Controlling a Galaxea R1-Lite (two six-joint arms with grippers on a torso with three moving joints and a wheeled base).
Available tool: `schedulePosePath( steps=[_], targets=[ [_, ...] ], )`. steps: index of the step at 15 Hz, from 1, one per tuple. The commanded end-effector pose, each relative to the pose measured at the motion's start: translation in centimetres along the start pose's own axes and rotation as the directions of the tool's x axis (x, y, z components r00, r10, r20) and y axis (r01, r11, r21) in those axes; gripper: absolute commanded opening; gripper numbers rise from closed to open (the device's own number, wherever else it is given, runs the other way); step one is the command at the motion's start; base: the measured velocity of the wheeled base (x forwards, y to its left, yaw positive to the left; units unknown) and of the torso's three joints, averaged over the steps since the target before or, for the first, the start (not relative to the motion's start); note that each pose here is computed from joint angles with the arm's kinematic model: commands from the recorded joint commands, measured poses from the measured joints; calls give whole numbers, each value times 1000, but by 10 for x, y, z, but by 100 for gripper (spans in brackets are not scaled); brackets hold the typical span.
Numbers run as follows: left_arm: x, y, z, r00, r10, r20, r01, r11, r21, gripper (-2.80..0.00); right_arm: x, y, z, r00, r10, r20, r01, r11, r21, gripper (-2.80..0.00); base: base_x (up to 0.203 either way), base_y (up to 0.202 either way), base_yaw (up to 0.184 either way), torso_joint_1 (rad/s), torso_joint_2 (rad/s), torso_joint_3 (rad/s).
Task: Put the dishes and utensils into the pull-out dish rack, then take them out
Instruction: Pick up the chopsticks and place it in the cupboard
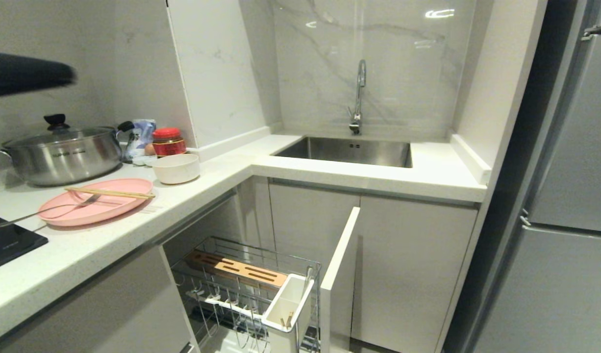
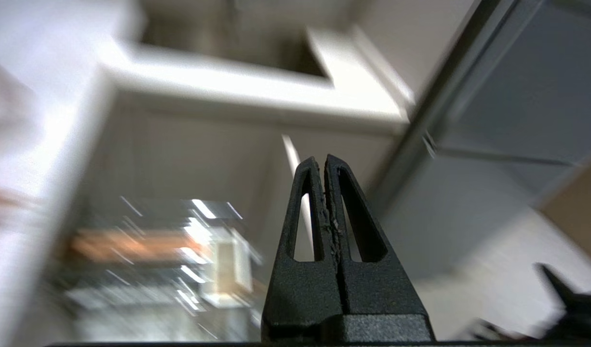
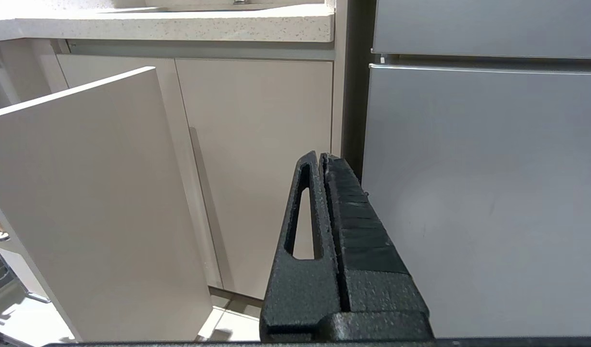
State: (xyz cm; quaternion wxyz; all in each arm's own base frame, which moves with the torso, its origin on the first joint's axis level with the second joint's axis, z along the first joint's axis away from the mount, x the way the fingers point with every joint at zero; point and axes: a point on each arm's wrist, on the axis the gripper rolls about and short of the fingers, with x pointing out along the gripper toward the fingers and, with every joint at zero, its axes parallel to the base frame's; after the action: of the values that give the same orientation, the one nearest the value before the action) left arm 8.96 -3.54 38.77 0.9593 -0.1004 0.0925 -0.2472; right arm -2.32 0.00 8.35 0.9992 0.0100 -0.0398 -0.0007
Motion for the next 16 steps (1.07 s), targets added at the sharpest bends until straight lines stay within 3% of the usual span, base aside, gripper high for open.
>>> schedulePosePath(
  steps=[1, 2, 4, 8, 10, 12, 16],
  targets=[
    [-131, -25, -23, 946, 34, 324, -104, 974, 203, -280, 2, 0, -7, 1000, 0, -26, 0, 1000, 0, -280, 0, 0, 0, 0, 0, 0],
    [-159, -34, -41, 917, 61, 393, -172, 951, 255, -280, 2, 0, -7, 1000, 0, -26, 0, 1000, 0, -280, 0, 0, 0, 0, 0, 0],
    [-192, -45, -87, 883, 103, 459, -275, 905, 326, -280, 2, 0, -7, 1000, -1, -26, 1, 1000, 0, -280, 0, 0, 0, 0, 0, 0],
    [-181, -30, -188, 868, 305, 391, -444, 830, 337, -280, 2, 0, -7, 1000, 0, -26, 0, 1000, 0, -280, 0, 0, 0, 0, 0, 0],
    [-166, -15, -231, 865, 361, 348, -474, 817, 329, -280, 2, 0, -7, 1000, 0, -26, 0, 1000, 0, -280, 0, 0, 0, 0, 0, 0],
    [-142, 1, -247, 860, 399, 319, -489, 824, 287, -280, 2, 0, -7, 1000, 0, -26, 0, 1000, 0, -280, 0, 0, 0, 0, 0, 0],
    [-89, 39, -293, 861, 419, 289, -496, 818, 293, -280, 2, 0, -7, 1000, 0, -26, 0, 1000, 0, -280, 0, 0, 0, 0, 0, 0]
  ],
)
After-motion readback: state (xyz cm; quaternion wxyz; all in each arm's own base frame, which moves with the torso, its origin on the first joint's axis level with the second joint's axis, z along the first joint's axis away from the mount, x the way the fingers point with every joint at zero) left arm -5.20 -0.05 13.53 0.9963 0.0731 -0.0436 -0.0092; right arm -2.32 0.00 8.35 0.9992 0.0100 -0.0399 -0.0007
